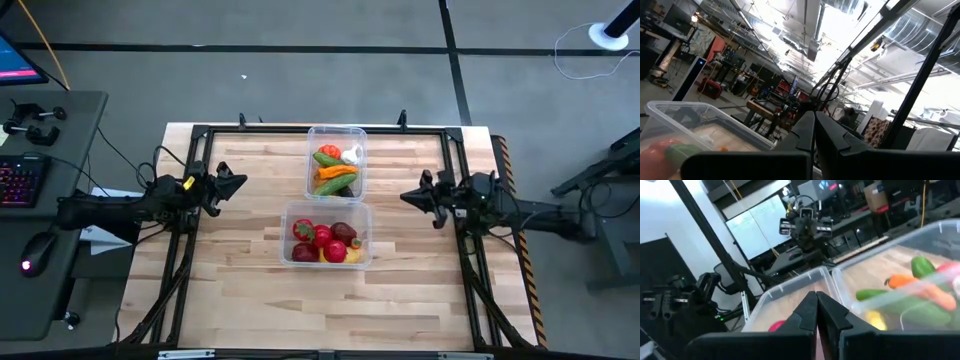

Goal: Sort produce into baskets
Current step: Return to Home Position

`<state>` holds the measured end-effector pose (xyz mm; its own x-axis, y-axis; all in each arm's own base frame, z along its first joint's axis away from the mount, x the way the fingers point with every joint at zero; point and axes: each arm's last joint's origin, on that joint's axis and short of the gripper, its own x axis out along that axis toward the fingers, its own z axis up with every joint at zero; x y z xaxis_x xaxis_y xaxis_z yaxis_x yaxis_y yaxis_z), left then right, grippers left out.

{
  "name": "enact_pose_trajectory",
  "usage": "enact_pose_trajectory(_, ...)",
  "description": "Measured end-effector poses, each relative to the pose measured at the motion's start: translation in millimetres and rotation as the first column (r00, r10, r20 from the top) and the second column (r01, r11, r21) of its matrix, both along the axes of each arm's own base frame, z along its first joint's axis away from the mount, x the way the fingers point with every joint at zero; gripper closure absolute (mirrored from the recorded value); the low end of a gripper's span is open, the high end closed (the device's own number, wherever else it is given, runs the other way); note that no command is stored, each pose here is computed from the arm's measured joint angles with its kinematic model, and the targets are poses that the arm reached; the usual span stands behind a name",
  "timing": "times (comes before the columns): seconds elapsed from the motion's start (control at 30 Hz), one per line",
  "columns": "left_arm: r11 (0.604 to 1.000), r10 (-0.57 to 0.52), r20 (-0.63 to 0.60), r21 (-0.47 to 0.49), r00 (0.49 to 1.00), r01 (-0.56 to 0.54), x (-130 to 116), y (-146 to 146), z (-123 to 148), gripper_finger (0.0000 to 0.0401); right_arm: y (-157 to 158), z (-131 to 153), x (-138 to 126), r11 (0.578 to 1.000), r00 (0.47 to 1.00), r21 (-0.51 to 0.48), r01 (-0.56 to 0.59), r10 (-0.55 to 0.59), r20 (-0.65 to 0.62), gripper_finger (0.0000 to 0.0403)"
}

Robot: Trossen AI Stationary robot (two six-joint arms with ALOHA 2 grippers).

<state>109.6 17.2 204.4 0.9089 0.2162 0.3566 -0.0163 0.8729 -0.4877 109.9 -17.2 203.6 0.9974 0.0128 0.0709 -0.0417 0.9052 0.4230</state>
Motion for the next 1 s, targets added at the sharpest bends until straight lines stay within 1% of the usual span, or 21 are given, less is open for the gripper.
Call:
enact_pose_trajectory(0.13,1.000,0.000,0.000,0.000,1.000,0.000,0.0,0.0,0.0,0.0401,-0.6,-13.0,-1.7,1.000,1.000,0.018,-0.012,0.012,-0.008,0.0403)
enact_pose_trajectory(0.23,1.000,0.000,0.000,0.000,1.000,0.000,0.0,0.0,0.0,0.0401,3.0,-16.3,-2.2,0.998,0.999,0.047,-0.041,0.039,0.031,0.0403)
enact_pose_trajectory(0.3,1.000,0.000,0.000,0.000,1.000,0.000,0.0,0.0,0.0,0.0401,7.4,-20.2,-2.1,0.997,0.996,0.047,-0.064,0.060,0.067,0.0403)
enact_pose_trajectory(0.33,1.000,0.000,0.000,0.000,1.000,0.000,0.0,0.0,0.0,0.0401,9.6,-22.1,-1.9,0.997,0.996,0.047,-0.065,0.062,0.062,0.0403)
enact_pose_trajectory(0.47,1.000,0.000,0.001,0.000,1.000,0.000,0.0,0.0,0.1,0.0401,16.4,-26.1,-1.2,0.999,0.999,-0.045,-0.030,0.031,0.023,0.0403)
enact_pose_trajectory(0.53,1.000,0.001,0.001,0.000,1.000,-0.001,0.0,0.0,0.1,0.0401,17.2,-25.9,-1.2,0.992,1.000,-0.130,-0.004,0.007,0.026,0.0403)
enact_pose_trajectory(0.6,1.000,0.001,0.000,0.000,1.000,-0.001,0.0,0.0,0.0,0.0401,16.7,-26.1,-1.2,0.977,1.000,-0.211,0.013,-0.008,0.027,0.0403)
enact_pose_trajectory(0.67,1.000,0.001,0.000,0.000,1.000,-0.001,0.0,0.0,0.0,0.0401,15.8,-29.1,-0.9,0.960,1.000,-0.278,0.021,-0.023,-0.003,0.0403)
enact_pose_trajectory(0.77,1.000,0.001,0.000,0.000,1.000,-0.001,0.0,0.0,0.0,0.0401,14.2,-40.7,-0.9,0.915,0.992,-0.402,-0.005,-0.046,-0.117,0.0403)
enact_pose_trajectory(0.83,1.000,0.001,0.000,0.000,1.000,-0.001,0.0,0.0,0.0,0.0401,13.7,-48.2,-1.6,0.897,0.980,-0.440,-0.037,-0.054,-0.192,0.0403)
enact_pose_trajectory(0.87,1.000,0.001,0.000,0.000,1.000,-0.001,0.0,0.0,0.0,0.0400,13.7,-50.9,-2.1,0.895,0.974,-0.444,-0.050,-0.055,-0.221,0.0403)
enact_pose_trajectory(1.0,1.000,0.000,0.000,0.000,1.000,0.000,0.0,0.0,0.0,0.0400,13.7,-52.3,-1.4,0.903,0.968,-0.427,-0.058,-0.054,-0.246,0.0403)
